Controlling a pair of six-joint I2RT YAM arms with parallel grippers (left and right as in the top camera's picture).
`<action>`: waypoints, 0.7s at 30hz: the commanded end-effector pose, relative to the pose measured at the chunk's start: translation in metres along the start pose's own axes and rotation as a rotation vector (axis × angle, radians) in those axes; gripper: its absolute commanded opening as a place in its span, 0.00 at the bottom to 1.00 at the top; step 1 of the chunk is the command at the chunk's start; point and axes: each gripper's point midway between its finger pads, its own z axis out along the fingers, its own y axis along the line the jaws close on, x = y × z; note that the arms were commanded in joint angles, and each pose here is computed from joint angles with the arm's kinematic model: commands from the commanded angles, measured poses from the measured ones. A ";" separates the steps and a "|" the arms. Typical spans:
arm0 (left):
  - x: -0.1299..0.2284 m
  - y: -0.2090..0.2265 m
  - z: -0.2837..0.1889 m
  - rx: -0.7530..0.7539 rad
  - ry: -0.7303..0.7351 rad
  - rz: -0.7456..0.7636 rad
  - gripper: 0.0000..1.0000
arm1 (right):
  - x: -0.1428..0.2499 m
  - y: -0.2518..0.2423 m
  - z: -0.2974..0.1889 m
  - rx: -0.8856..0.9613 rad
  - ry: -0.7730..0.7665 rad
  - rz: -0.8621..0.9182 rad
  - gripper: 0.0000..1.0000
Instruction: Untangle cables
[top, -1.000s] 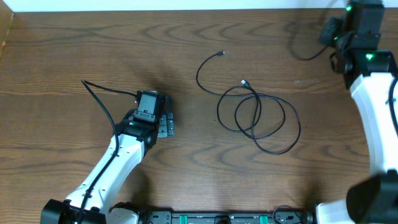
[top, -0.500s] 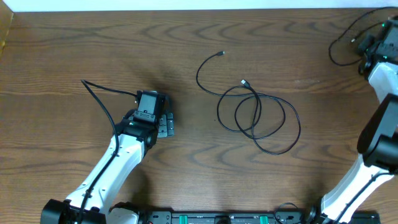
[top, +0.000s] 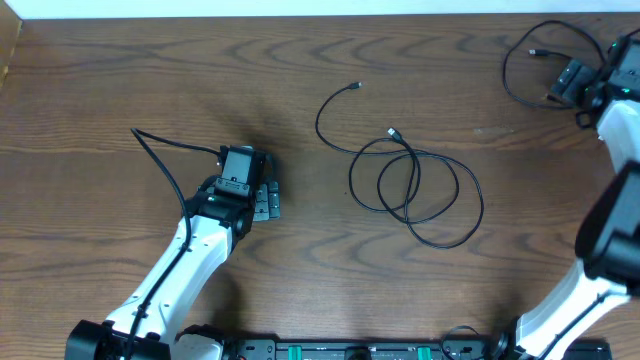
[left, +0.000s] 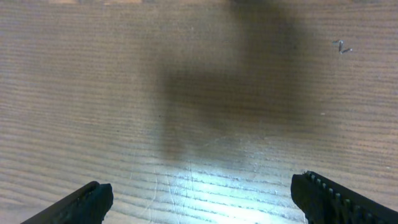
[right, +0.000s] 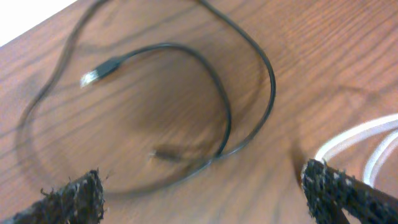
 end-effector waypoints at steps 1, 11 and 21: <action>-0.002 0.003 0.000 -0.017 -0.004 0.006 0.97 | -0.018 0.040 -0.077 -0.184 0.004 -0.006 0.99; -0.002 0.003 0.000 -0.017 -0.004 0.006 0.97 | 0.150 0.109 -0.165 -0.351 0.661 -0.111 0.99; -0.002 0.003 0.000 -0.018 -0.003 0.006 0.96 | 0.253 0.125 -0.196 0.093 0.728 -0.119 0.99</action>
